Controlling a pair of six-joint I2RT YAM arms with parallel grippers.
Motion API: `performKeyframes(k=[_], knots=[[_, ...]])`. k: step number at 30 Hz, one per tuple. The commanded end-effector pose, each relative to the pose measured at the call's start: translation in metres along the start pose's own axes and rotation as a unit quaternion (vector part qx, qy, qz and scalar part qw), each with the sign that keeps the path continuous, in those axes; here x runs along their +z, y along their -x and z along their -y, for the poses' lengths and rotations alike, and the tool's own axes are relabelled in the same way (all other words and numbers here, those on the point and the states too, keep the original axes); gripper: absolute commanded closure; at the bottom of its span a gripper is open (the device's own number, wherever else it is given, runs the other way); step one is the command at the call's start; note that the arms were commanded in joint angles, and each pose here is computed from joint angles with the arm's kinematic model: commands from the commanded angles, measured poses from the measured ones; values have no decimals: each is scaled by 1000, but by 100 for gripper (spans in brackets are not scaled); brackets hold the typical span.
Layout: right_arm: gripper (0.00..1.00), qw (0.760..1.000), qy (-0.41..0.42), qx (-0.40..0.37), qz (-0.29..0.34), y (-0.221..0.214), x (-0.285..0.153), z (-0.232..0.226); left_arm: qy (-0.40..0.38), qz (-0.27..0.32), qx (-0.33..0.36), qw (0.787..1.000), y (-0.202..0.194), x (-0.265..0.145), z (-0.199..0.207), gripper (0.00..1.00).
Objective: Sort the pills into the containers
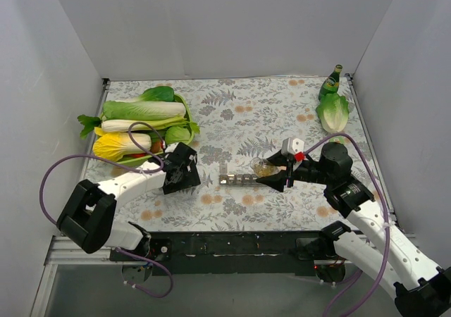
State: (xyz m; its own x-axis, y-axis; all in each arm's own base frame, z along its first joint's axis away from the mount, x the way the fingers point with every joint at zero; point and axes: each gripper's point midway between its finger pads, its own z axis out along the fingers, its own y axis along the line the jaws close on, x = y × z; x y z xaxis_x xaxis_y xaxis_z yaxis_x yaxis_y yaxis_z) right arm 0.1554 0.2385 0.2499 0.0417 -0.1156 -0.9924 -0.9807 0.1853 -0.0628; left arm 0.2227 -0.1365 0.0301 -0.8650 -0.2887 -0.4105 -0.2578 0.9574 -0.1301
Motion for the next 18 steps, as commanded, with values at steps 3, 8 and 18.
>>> performKeyframes(k=[3,8,18], knots=[[86,1000,-4,-1,21,5,-1,4,12,19,14,1000,19,4,8,28],[86,1000,-6,5,19,1,-3,4,30,11,30,999,15,11,2,35],[86,1000,-6,10,14,-7,-4,4,28,1,44,999,19,12,9,57]])
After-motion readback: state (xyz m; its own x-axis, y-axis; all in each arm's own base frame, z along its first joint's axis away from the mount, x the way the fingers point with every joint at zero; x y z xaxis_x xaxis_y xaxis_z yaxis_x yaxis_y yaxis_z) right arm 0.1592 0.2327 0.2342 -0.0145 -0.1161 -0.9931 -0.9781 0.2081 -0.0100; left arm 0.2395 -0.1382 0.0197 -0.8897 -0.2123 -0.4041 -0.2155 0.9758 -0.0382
